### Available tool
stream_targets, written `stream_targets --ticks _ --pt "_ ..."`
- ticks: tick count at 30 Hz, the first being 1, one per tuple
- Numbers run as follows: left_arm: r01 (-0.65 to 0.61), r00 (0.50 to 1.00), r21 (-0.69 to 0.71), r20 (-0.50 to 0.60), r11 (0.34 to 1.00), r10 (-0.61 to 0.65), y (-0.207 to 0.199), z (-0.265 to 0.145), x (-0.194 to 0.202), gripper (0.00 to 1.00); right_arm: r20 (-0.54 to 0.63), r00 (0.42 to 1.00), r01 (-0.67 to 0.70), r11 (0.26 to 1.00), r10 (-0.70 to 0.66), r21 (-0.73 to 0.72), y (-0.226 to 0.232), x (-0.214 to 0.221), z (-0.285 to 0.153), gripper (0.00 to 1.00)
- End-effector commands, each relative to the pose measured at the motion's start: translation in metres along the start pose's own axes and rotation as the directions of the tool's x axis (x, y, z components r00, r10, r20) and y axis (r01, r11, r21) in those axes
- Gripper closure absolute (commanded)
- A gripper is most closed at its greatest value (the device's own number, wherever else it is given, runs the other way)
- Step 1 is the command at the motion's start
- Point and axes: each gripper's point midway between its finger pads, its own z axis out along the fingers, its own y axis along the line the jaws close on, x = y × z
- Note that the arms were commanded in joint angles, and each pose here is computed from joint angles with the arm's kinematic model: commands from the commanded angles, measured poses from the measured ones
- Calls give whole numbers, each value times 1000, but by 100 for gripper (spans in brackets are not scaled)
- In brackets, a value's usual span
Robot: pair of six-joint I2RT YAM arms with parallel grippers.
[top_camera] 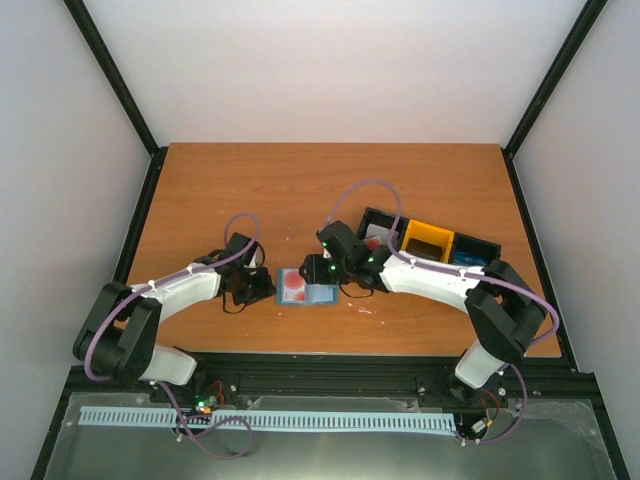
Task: Put the credit cards into the card holder
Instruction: Turn over the card slot in the card holder.
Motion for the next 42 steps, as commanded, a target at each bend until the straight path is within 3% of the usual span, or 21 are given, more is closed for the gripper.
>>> stream_targets --ticks 1,8,15,33,42 --pt "-19 1000 -6 -16 1000 18 2 2 5 69 -94 993 -42 966 68 253 -55 28 5 47" --pt "-9 1000 -7 -23 1000 9 3 3 7 69 -116 988 -58 939 103 340 -77 39 10 46" --pt "-4 1000 -9 -23 1000 3 3 3 6 69 -134 987 -53 967 89 250 -62 40 23 50" --pt "8 1000 -6 -29 1000 -8 2 4 7 69 -169 982 -44 971 85 234 -67 47 36 57" --pt "6 1000 -6 -20 1000 -7 1 1 5 70 -169 985 -29 999 21 -46 -17 36 45 45"
